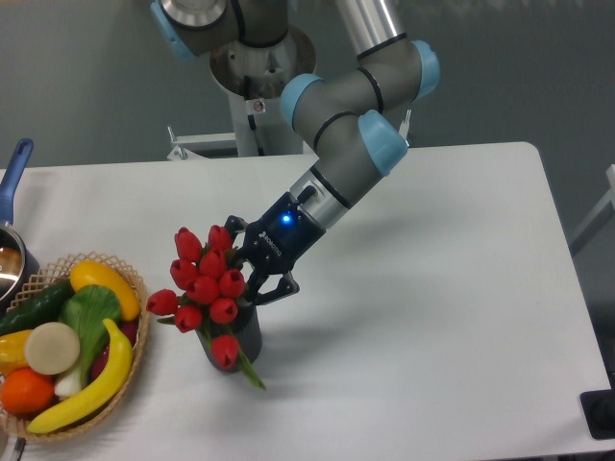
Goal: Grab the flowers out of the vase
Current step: 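Close the gripper on the tulip stems, then lift the gripped tulips up out of the grey vase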
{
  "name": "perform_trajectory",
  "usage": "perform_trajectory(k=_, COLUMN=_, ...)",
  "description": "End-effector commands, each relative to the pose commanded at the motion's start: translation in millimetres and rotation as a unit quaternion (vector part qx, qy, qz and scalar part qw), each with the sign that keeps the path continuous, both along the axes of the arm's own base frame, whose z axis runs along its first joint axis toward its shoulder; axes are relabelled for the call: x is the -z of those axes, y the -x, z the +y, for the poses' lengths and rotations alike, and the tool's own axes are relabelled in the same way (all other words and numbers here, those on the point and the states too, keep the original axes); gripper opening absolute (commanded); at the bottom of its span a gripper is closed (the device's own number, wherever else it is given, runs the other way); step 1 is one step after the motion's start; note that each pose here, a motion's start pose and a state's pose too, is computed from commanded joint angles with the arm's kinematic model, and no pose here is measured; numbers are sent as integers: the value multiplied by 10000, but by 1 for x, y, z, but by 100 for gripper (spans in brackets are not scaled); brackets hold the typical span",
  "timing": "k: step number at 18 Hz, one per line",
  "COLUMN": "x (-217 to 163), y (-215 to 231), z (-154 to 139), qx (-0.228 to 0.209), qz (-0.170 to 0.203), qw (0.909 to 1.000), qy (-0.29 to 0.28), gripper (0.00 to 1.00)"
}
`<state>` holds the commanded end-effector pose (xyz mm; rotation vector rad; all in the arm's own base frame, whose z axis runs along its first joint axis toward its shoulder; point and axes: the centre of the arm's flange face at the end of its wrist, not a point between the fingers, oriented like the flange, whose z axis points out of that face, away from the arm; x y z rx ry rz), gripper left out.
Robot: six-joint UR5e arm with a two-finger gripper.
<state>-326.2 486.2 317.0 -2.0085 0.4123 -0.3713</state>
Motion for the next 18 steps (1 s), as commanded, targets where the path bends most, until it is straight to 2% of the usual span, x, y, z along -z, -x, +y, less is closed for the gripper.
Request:
perform_trajectory(k=4, x=-16, y=0, z=-3, qx=-33, qz=-34, qw=9998, qy=-173, gripper=45)
perform_trajectory(k=11, x=-57, y=5, z=-5, qx=-332, qz=-264, qw=9989, qy=-180, gripper=45)
perform_trajectory(k=18, x=-100, y=10, z=-6, qx=-500, qz=-228, qw=9980, qy=-303, gripper=45)
